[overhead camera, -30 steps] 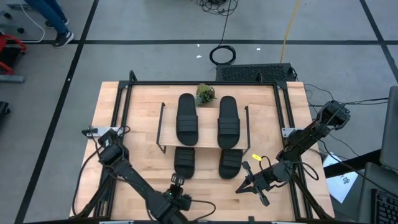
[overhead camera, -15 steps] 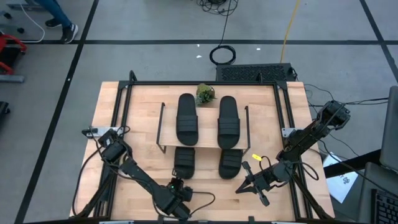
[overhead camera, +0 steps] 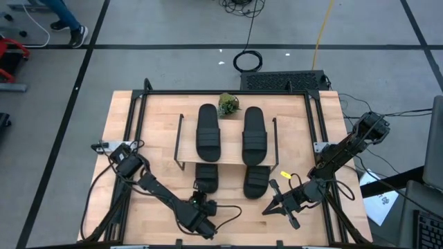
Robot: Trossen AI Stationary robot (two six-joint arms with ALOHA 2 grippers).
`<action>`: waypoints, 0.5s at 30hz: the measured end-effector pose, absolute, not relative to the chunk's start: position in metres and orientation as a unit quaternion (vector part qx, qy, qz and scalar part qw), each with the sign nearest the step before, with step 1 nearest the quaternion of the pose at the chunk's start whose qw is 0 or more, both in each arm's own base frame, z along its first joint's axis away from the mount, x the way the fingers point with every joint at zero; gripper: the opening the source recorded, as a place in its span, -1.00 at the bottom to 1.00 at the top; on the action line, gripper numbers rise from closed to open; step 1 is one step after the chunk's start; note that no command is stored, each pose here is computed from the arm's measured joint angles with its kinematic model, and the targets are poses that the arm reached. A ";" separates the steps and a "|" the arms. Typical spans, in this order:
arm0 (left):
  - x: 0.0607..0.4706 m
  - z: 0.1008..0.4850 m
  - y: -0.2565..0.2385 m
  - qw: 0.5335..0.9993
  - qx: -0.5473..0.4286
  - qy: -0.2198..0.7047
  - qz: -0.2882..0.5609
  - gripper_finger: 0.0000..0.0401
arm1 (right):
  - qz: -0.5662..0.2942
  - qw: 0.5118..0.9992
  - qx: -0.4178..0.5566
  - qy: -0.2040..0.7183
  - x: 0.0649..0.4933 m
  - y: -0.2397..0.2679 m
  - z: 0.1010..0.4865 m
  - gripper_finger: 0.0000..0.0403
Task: Pick and place slides into the shelf
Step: Put the black slide under the shelf
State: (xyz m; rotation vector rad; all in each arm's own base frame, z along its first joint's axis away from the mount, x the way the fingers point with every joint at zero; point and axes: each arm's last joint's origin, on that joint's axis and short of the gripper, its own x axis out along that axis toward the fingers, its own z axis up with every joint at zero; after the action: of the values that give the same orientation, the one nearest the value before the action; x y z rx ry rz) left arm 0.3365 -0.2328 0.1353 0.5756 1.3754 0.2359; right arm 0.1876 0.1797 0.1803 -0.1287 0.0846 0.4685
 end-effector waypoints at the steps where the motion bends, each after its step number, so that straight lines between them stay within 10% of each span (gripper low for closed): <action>1: 0.337 0.135 -0.232 0.729 0.261 0.624 0.109 -1.00 | 0.232 0.970 -0.064 0.042 0.188 0.180 0.180 -1.00; 15: 0.341 0.133 -0.223 0.722 0.256 0.633 0.115 -1.00 | 0.232 0.970 -0.063 0.042 0.188 0.180 0.180 -1.00</action>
State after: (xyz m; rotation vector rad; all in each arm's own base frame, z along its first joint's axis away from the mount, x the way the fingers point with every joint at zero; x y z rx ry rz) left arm 0.3406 -0.2231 0.1333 0.5645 1.3982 0.2542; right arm 0.1876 0.1797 0.1803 -0.1272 0.0850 0.4685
